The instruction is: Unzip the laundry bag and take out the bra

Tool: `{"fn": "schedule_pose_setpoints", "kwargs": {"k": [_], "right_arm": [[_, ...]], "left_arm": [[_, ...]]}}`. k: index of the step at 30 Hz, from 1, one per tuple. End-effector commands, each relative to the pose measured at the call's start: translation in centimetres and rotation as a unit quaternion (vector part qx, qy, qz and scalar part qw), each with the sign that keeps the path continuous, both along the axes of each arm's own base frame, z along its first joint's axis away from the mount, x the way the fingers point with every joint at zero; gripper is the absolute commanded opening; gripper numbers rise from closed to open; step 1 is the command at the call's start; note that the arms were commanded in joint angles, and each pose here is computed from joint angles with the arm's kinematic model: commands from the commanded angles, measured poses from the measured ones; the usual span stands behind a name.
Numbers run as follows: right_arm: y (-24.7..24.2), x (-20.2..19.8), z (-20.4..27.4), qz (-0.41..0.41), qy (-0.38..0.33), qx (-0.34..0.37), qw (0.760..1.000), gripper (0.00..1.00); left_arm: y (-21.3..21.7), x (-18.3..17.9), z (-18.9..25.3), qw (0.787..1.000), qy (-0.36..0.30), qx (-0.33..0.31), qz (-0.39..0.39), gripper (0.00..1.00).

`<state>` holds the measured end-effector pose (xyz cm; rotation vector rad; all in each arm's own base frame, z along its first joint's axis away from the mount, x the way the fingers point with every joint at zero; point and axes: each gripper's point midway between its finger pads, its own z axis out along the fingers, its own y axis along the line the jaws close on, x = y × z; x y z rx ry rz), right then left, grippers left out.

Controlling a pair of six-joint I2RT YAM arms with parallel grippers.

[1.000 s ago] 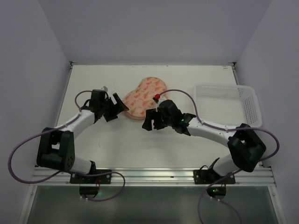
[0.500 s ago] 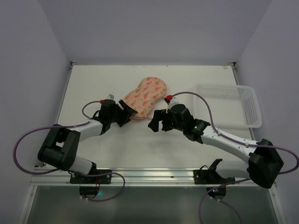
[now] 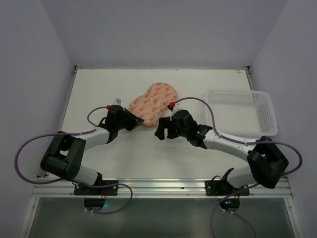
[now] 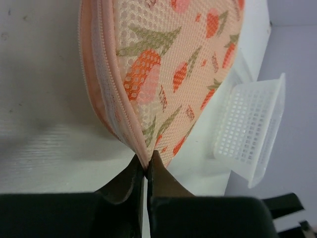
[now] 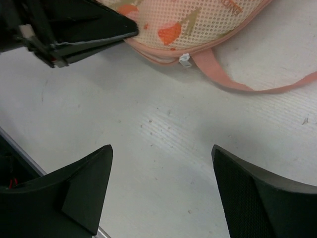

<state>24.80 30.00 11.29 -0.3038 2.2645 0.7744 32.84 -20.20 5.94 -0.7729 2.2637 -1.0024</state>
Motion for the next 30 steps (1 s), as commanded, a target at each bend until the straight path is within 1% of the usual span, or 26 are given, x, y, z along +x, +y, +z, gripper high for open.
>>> {"fn": "schedule_pose_setpoints", "kwargs": {"k": [1, 2, 6, 15, 19, 30], "right_arm": [[1.9, 2.1, 1.1, 0.005, -0.030, 0.016, 0.999, 0.79], [2.5, 2.1, 1.2, 0.015, -0.030, 0.023, 0.999, 0.77], [3.7, 2.7, 0.6, 0.034, -0.031, 0.018, 0.999, 0.66], [5.6, 4.2, -0.7, 0.038, -0.017, 0.009, 0.999, 0.63], [6.2, 4.2, -1.4, 0.044, -0.004, 0.008, 0.999, 0.61], [6.9, 5.1, -0.5, 0.042, -0.014, 0.008, 0.999, 0.44]], "left_arm": [[-0.4, 0.8, 4.4, 0.999, -0.052, -0.016, 0.002, 0.00], [-0.4, 0.6, 4.8, 0.998, -0.054, -0.018, 0.000, 0.00], [-0.7, -0.3, 6.4, 0.998, -0.054, -0.024, -0.020, 0.00], [-0.7, -1.3, 8.3, 0.997, -0.063, -0.032, -0.030, 0.00], [-0.6, -1.4, 9.0, 0.997, -0.071, -0.029, -0.031, 0.00], [-0.7, -1.9, 9.4, 0.996, -0.074, -0.027, -0.042, 0.00]]}}
